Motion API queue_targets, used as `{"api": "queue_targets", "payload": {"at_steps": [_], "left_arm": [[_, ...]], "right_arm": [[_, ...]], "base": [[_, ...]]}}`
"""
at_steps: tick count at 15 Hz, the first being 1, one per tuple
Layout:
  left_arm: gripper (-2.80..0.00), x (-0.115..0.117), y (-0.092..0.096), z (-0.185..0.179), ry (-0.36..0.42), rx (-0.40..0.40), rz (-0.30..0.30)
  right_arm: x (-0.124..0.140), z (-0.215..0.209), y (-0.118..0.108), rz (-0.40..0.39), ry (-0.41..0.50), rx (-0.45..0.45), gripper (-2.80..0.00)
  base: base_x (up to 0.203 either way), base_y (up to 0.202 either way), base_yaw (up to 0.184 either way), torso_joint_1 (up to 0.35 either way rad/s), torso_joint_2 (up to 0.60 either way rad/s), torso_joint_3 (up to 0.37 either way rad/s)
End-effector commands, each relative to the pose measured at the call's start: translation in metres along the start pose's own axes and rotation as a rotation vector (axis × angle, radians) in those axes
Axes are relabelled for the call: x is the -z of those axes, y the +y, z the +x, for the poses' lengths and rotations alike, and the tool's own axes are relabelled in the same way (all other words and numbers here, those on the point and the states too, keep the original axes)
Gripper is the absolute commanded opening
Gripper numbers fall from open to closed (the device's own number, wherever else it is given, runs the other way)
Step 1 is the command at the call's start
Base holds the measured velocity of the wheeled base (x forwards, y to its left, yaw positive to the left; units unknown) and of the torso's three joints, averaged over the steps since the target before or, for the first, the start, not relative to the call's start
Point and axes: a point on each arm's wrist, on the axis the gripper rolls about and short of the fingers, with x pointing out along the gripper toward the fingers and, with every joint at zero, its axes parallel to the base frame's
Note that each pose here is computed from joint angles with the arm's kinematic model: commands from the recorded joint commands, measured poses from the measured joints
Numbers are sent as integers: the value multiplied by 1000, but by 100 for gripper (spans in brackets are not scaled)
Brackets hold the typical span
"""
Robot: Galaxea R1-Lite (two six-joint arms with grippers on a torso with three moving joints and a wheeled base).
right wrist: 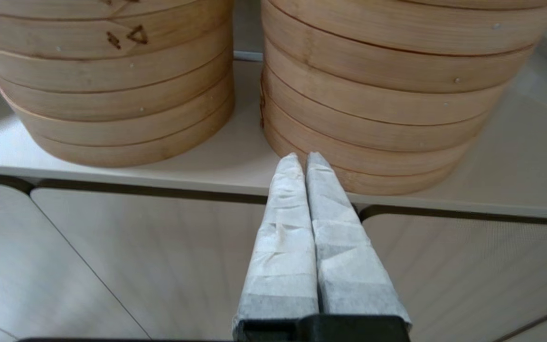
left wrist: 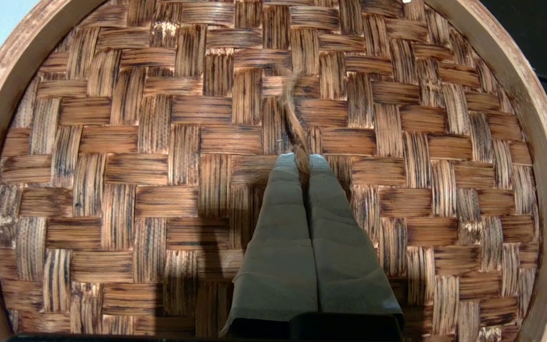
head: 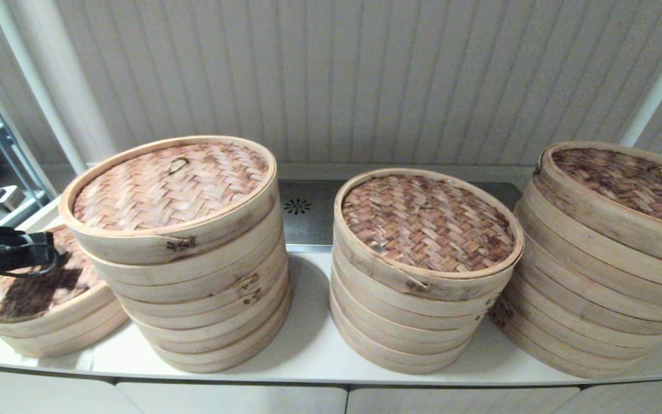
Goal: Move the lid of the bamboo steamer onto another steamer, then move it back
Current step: Pick up the steamer
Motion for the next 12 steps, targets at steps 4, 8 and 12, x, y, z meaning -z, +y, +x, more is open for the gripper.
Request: {"api": "queue_targets", "payload": {"at_steps": [4,8,12], "left_arm": [[-280,2,1,2,6,1,-1],[-280,-4,0,-4,-17,-4,4],[-280,-16,-2,-15,-66,-13,12]], "right_arm": [[0,0,0,-1,-1,0,-280],[0,0,0,-1,-1,-2,-280],[0,0,0,1,-1,-2,-280]], "base": [[0,0,0,0,0,0],[0,0,0,0,0,0],[0,0,0,0,0,0]]}}
